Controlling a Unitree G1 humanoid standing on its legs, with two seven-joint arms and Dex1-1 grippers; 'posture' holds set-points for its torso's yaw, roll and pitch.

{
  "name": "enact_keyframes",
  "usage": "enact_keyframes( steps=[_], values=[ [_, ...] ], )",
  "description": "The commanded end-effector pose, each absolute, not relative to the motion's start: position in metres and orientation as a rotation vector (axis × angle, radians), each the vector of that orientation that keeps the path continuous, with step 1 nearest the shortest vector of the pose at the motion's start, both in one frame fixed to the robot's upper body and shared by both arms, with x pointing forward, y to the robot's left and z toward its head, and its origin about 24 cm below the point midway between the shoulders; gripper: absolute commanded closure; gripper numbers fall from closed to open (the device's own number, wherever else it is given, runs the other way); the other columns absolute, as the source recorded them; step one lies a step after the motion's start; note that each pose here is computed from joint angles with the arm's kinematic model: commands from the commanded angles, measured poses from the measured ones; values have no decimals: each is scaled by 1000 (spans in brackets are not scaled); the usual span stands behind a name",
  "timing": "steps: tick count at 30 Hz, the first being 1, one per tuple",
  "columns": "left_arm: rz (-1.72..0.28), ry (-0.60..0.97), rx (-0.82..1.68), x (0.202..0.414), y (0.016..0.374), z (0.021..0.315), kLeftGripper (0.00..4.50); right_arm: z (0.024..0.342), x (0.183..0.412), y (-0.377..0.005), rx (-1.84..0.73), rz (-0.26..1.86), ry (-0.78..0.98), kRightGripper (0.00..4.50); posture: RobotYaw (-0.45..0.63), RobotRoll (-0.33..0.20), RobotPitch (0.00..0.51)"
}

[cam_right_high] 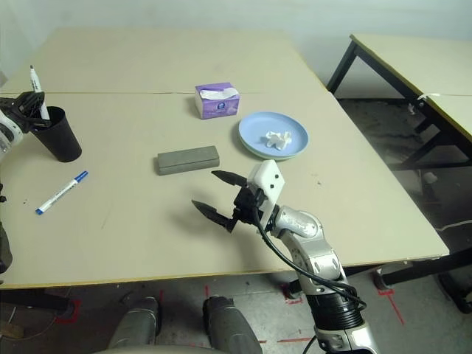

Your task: Organize and tidy the items on the table.

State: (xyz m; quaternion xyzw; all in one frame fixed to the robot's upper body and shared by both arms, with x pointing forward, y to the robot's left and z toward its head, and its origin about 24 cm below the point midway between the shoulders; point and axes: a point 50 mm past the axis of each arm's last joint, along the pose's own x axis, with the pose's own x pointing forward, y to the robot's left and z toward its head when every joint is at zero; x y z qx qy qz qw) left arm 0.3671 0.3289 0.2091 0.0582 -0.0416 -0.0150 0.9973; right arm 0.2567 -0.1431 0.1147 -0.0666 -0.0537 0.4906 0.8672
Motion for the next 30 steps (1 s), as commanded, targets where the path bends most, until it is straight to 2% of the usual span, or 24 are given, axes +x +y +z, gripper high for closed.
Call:
enact_keyframes(
  steps=[1,5,7,13,18,24,30],
  values=[
    [-36,-69,121,369,328,208,1883,114,257,-142,-146,1032,-104,0,-88,0,134],
    [-31,-73,120,368,330,211,542,113,258,-142,-147,1033,-103,0,-83,0,134],
    [-28,-78,117,368,331,213,26,113,259,-142,-147,1035,-104,0,-79,0,134],
    [-50,-115,129,362,337,232,26,117,258,-140,-172,1091,-129,0,-74,0,133],
    [-216,-85,186,349,334,267,26,123,253,-135,-206,1229,-183,0,-61,0,136],
    [-608,118,275,314,303,302,26,123,245,-120,-199,1450,-247,0,-30,0,136],
    [-768,399,397,283,285,292,26,117,247,-111,-201,1520,-257,0,-17,0,130]
  ],
)
